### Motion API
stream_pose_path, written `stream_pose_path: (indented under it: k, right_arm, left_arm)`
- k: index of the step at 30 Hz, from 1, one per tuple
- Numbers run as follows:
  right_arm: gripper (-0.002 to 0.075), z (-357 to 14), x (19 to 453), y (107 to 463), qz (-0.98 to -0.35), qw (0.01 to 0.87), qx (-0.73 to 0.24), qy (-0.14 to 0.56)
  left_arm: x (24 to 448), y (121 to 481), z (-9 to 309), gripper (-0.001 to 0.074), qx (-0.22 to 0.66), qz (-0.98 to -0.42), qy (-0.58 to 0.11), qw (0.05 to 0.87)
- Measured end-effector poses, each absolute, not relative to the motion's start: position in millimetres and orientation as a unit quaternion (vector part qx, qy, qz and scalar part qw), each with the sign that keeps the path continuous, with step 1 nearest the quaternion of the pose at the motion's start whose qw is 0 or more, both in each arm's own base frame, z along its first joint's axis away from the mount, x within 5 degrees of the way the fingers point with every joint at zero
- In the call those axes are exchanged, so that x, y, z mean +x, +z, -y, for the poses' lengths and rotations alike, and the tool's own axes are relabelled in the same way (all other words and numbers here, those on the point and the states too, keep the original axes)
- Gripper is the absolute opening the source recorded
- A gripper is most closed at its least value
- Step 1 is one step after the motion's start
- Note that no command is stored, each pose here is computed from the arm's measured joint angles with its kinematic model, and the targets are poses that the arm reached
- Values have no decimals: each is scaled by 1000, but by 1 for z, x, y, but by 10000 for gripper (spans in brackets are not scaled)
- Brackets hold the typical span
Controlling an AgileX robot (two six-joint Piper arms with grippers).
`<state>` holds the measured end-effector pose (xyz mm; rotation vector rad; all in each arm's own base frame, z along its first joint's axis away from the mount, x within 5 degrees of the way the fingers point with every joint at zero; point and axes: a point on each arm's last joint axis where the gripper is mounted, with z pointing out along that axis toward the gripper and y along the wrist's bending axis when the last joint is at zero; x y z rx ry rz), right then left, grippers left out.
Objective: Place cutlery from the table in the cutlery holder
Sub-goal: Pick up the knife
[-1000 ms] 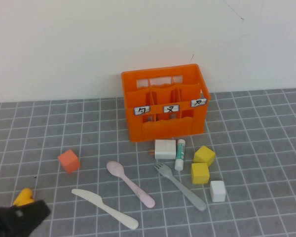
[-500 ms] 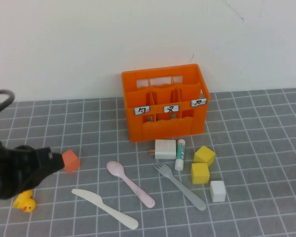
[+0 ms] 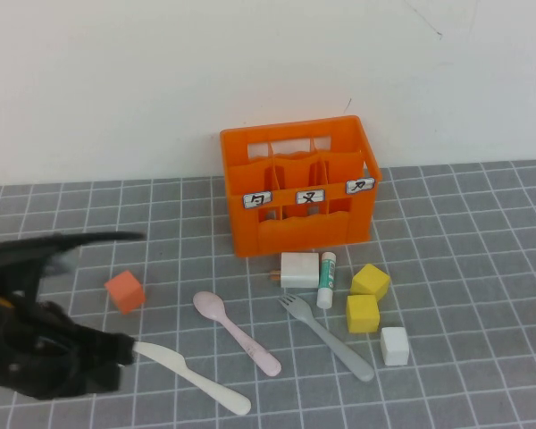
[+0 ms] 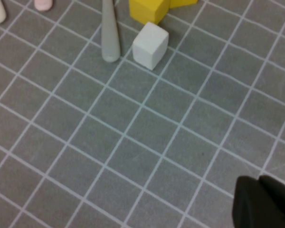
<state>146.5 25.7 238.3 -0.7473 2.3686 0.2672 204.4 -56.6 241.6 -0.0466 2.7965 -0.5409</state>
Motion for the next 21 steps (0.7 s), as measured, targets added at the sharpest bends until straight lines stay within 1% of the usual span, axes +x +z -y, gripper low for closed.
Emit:
stream_pose_path:
  k: [5,11,14,18,21]
  right_arm:
    - [-3,-25,147,239,-898,319,-286,99]
    - [-3,-25,147,239,-896,319,-293,96]
    - [-3,-25,147,238,-896,319,-293,96]
    - [-3,-25,147,239,-896,320,-293,94]
    - [-3,-25,147,239,-896,321,-292,95]
  left_arm:
    - [214,225,69,-1,-10,-969,-218,112]
    - [232,213,73,-1,-42,-963,-234,129]
    - [239,206,75,-1,-32,-962,-237,132]
    - [243,193,78,-1,-31,-964,-238,112]
    - [242,187,88,-1,-4,-966,-236,102]
